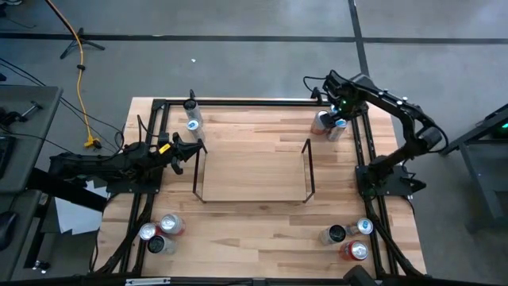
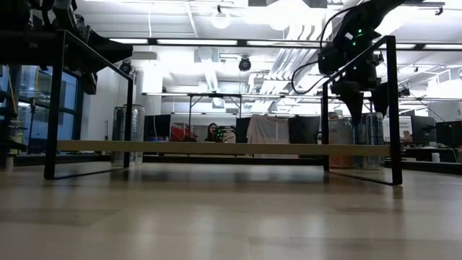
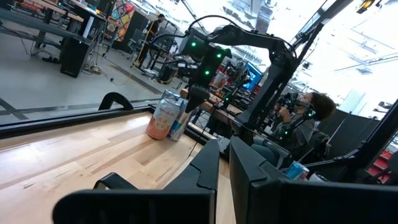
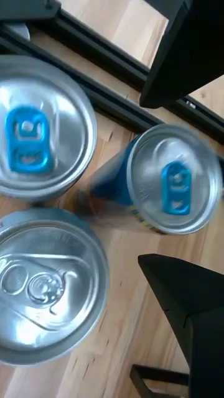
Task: Place canned beverage on shelf
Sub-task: Put the blue soda can on the shelf
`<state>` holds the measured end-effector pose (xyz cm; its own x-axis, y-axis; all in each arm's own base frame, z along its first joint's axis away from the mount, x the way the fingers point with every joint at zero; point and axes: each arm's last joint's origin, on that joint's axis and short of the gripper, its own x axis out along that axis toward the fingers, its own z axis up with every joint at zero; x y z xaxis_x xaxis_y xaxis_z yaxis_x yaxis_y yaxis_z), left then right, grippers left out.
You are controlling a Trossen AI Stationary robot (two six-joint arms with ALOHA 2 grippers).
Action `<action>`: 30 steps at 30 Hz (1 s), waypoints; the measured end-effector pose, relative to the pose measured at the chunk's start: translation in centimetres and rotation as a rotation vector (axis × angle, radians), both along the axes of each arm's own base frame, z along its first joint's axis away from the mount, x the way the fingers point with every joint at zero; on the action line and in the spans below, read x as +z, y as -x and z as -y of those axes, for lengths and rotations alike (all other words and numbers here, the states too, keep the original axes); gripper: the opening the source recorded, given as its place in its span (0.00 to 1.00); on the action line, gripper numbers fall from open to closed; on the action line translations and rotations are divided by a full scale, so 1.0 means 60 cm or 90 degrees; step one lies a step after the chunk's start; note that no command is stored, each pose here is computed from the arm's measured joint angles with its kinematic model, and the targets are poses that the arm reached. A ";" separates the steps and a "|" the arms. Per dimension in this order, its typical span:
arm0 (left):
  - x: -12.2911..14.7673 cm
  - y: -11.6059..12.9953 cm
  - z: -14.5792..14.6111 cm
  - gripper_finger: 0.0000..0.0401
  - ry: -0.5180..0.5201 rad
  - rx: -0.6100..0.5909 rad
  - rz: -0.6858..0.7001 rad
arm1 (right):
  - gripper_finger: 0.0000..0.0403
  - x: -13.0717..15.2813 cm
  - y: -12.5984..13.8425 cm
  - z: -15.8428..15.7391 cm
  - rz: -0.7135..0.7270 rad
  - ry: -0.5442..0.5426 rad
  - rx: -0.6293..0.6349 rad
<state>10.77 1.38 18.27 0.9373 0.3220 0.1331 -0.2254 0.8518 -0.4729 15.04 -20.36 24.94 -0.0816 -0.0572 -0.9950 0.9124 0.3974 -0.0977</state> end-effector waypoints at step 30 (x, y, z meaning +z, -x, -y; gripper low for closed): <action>0.000 0.000 0.000 0.00 0.000 0.000 0.000 | 0.56 0.029 0.010 -0.025 -0.036 -0.045 0.032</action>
